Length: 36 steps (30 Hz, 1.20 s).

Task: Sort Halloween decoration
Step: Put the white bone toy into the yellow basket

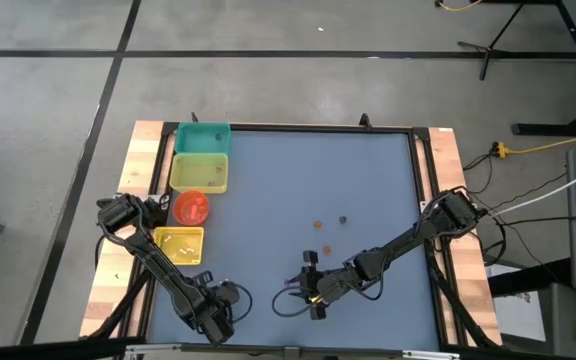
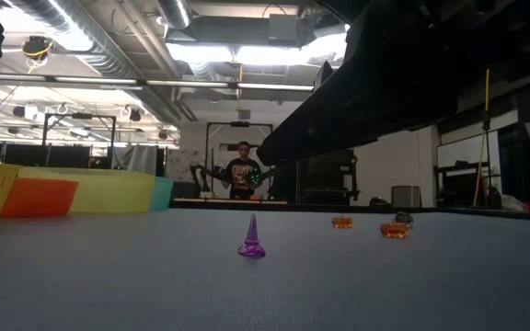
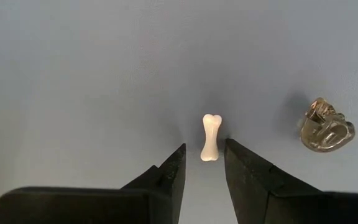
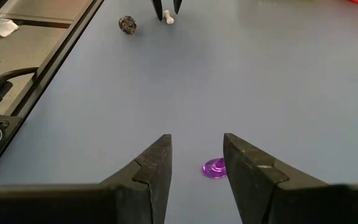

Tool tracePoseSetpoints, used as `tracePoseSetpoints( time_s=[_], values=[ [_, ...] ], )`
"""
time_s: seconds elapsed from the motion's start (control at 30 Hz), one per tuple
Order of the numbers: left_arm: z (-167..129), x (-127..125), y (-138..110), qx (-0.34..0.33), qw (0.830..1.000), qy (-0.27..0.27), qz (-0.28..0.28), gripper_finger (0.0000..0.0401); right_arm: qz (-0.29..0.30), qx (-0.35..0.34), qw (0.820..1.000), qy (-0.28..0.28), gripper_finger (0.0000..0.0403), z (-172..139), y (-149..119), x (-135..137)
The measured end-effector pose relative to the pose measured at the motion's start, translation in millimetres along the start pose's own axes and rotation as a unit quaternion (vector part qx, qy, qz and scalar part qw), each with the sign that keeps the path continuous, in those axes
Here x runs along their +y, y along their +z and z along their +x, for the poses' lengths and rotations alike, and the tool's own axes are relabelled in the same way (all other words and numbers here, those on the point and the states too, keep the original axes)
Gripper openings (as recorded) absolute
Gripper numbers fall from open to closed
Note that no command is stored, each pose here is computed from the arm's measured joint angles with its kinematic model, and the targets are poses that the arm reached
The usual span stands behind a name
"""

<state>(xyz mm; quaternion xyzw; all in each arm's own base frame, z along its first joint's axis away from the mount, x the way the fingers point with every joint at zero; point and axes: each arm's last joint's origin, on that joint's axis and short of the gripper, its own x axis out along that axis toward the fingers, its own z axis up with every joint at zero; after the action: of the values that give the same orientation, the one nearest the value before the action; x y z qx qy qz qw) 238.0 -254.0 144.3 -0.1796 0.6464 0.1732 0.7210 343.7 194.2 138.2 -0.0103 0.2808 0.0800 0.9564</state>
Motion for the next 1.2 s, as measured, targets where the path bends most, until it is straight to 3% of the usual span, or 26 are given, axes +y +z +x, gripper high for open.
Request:
tracePoseSetpoints(
  time_s=[0.6, 1.2],
  values=[
    [-0.2, -0.1, 0.0, 0.0, 1.0, 0.0, 0.0, 0.0015, 0.0, 0.0, 1.0, 0.0, 0.0144, 0.0, 0.0, 0.1],
    [-0.2, 0.0, 0.5, 0.02, 1.0, -0.005, -0.003, 0.0009, 0.0, 0.0, 1.0, 0.0, 0.0144, 0.0, 0.1, -0.1]
  ],
)
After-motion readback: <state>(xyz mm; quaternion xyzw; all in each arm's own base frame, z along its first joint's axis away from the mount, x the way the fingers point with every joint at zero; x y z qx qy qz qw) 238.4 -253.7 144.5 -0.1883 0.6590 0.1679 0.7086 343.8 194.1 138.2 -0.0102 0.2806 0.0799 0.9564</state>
